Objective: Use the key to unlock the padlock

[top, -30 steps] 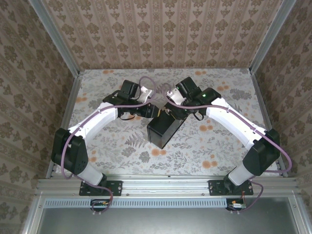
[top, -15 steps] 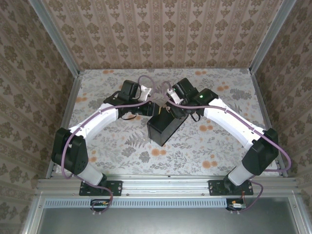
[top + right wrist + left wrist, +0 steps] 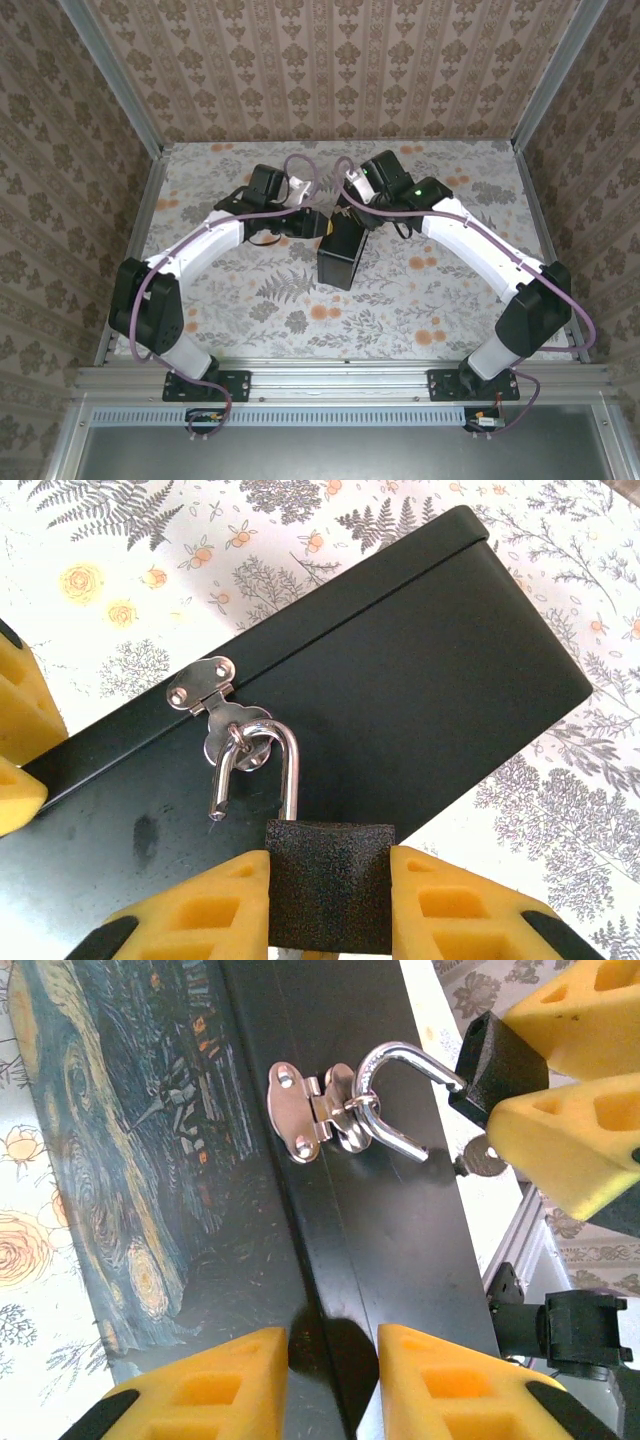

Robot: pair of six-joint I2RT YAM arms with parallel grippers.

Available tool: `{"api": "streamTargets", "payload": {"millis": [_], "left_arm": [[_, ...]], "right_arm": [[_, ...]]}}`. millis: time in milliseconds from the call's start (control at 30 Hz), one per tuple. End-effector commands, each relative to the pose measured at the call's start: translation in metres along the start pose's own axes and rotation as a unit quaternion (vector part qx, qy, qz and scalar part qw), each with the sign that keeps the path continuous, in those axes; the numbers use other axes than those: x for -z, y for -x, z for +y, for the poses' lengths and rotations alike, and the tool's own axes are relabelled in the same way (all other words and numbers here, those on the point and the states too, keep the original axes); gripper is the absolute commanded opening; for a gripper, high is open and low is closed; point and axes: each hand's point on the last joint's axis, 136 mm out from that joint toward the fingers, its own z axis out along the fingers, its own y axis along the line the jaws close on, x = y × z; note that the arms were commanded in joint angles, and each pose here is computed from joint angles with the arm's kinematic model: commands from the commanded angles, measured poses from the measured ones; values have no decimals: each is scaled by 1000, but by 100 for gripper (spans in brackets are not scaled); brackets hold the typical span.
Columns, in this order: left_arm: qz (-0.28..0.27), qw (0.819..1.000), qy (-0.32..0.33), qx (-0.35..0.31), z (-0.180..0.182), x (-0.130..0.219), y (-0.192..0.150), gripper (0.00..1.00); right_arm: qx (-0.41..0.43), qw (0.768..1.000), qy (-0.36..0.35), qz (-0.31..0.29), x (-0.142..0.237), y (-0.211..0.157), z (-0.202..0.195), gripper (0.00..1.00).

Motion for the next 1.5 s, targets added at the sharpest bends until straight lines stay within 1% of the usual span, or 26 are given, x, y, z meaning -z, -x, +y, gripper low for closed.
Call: {"api": "streamTargets", "payload": {"millis": [0,133,267,367,533,733,933,1067,1133,1233,1333,1400,1433,1467], "left_arm": [[13,999,-3,38,4,-12,-6,30],[-2,998,6,57,2,-18,-3,30],[-18,997,15,78,5,-23,-2,30],[-20,996,13,81,4,-27,-1,30],[-13,997,5,71,-4,-35,-1,30],[-4,997,7,74,-3,-41,-6,30],[-19,996,23,79,5,-37,0,29],[-18,997,27,77,6,-36,0,29],[-18,996,34,81,10,-35,-2,29],[-24,995,39,86,17,-31,0,29],[-29,996,41,79,18,-26,6,29],[-31,996,42,72,17,-22,11,30],[-31,996,42,68,16,-21,13,30],[-31,997,42,64,15,-19,14,30]], "right_arm": [[-72,997,11,-40,4,19,-2,0],[-156,985,-15,-70,5,11,-7,0],[-242,964,1,-113,11,17,-5,0],[-269,954,-1,-129,10,21,-3,0],[-311,940,-41,-138,3,22,-10,0],[-321,936,-59,-134,-16,22,-12,0],[-322,934,-88,-127,-27,6,-28,0],[-321,935,-70,-135,-35,12,-38,0],[-318,935,-59,-145,-32,21,-41,0],[-314,933,-67,-162,-16,30,-55,0],[-323,929,-79,-163,-3,21,-78,0],[-325,929,-86,-153,1,6,-91,0],[-324,930,-81,-152,3,2,-94,4],[-315,935,-59,-152,3,0,-90,16]]}}
